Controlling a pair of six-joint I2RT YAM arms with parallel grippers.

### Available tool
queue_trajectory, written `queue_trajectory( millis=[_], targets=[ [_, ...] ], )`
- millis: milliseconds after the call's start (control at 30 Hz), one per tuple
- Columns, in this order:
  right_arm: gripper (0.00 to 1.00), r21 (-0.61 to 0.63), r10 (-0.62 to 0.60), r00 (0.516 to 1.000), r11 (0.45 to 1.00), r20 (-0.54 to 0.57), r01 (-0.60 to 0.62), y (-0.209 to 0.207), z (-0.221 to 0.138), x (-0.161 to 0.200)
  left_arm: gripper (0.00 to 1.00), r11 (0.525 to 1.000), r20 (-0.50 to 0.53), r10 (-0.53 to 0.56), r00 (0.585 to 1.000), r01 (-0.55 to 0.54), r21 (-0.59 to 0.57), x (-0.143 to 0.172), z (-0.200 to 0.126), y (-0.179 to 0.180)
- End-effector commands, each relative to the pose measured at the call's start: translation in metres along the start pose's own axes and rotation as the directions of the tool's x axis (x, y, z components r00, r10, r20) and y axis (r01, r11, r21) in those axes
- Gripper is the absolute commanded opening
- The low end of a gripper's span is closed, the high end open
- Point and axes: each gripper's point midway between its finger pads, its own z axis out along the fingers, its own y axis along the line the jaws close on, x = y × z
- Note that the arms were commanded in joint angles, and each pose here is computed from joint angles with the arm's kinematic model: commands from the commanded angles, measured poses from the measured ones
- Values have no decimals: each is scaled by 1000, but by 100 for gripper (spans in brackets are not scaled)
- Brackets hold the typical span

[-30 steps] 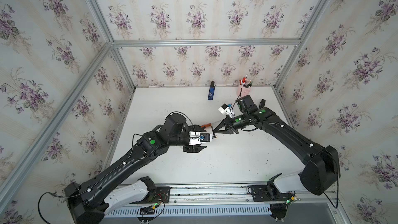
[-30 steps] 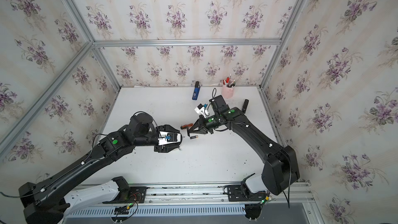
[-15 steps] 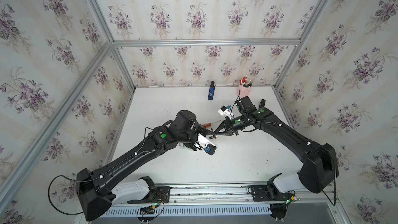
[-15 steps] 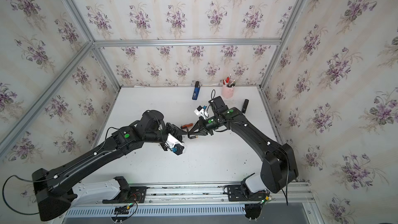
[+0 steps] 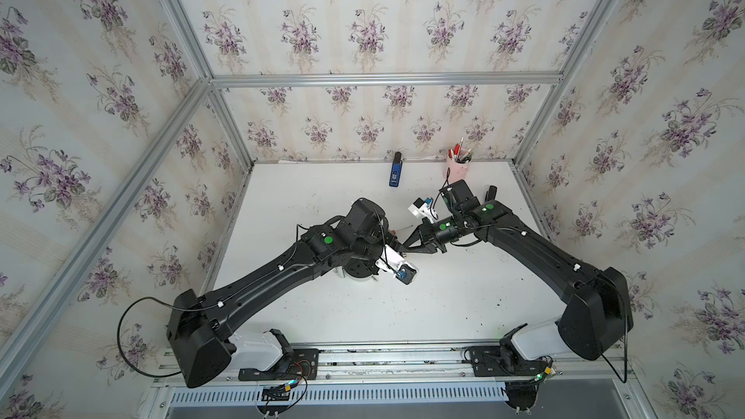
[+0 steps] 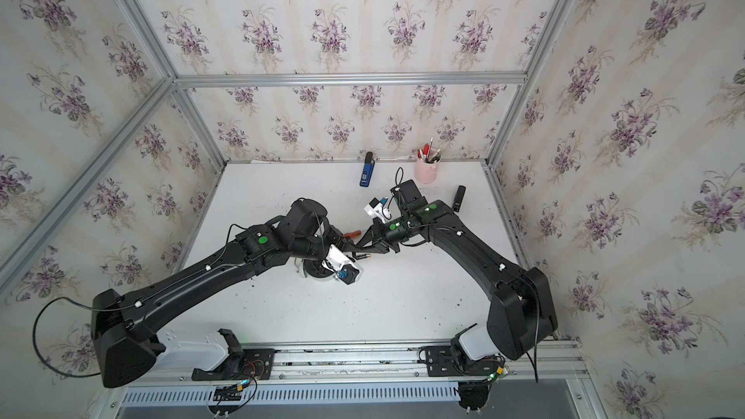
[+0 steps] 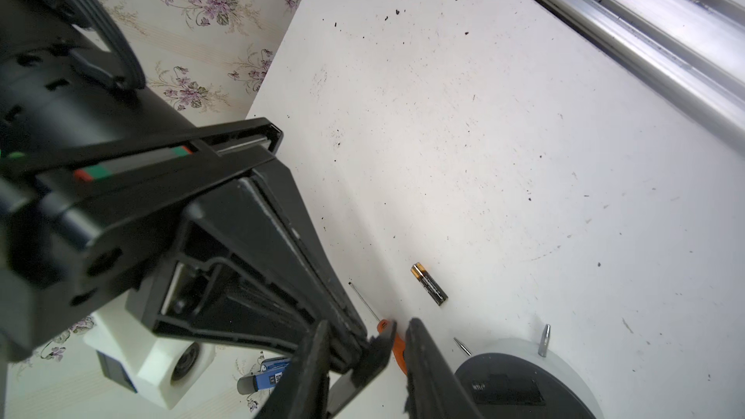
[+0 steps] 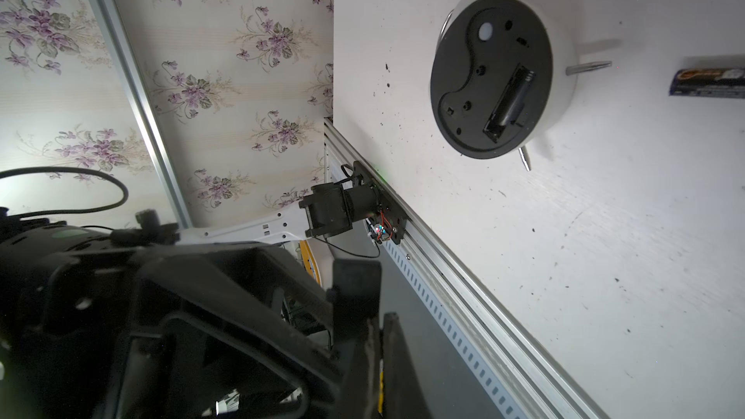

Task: Remove the battery from the alarm
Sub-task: Pick up the cover from the center of the board.

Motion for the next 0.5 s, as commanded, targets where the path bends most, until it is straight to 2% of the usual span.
queue_trajectory(
  millis=[0,333,467],
  targets=[
    [0,-39,-18,999,999,-26,17,8,1,5,31,1000,-30,13,999,-12,13,6,2,0],
    [0,-42,-19,999,999,-35,18,8,1,7,9,999,-46,19,999,-17,43,9,5,-6],
    [0,-46,-20,999,999,-34,18,9,1,6,3,999,-44,25,999,-23,37,8,3,-4]
  ],
)
